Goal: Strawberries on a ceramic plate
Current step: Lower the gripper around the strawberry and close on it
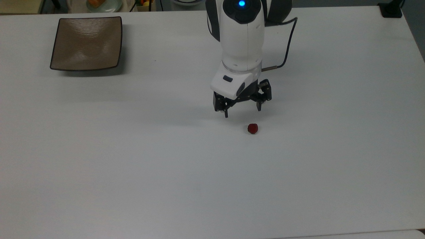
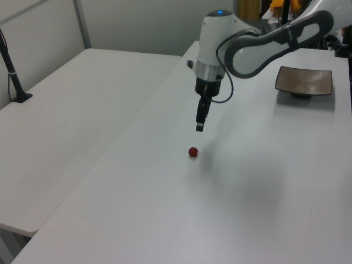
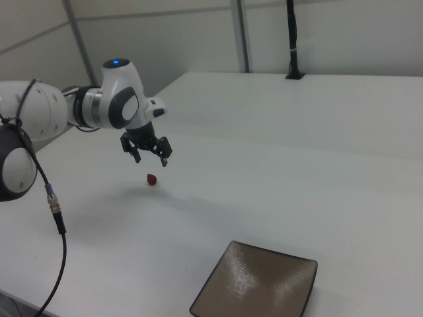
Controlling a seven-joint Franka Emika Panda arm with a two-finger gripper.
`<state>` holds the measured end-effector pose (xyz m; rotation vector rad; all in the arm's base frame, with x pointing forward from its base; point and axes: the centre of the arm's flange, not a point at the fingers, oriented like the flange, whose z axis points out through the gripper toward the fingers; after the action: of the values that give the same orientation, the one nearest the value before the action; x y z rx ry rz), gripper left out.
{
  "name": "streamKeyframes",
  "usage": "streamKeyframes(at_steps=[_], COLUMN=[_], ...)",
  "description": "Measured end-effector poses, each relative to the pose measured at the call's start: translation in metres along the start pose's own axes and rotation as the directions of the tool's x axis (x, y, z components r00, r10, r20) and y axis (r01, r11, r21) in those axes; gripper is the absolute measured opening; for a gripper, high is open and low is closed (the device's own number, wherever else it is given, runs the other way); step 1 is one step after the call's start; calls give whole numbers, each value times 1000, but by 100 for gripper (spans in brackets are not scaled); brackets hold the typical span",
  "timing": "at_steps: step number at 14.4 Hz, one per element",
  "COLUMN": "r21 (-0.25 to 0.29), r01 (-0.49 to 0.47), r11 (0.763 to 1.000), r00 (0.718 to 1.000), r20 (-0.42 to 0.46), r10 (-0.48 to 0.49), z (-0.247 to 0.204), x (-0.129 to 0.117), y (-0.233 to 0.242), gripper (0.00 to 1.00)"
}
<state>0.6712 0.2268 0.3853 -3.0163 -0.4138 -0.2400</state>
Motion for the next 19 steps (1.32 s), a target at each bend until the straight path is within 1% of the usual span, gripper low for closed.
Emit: streamKeyframes(at_steps=[3,4,8,11,13,14,16,18,19], r21=[8,10,10,4,-9,-16,-20,-16,-16], r01=[18,28,34,40,52,58,64,68,69], r11=[1000,1000,999,999,999,998,998,998,997], r00=[999,999,998,998,998,998,997,997,997], r20=[-26,-32,-47,-42,-39,-38,-36,-35,-35], r10=[-18,-28,-33,-40,-52,-59,-64,-69,-70], z=[23,37,60,68,70,70,72,73,73], x=[3,3,4,3,3,3,3,2,2], y=[-14,-21,-25,-24,-24,-24,-24,-27,-28], gripper=[100,100,100,100,95,95,80,74,74])
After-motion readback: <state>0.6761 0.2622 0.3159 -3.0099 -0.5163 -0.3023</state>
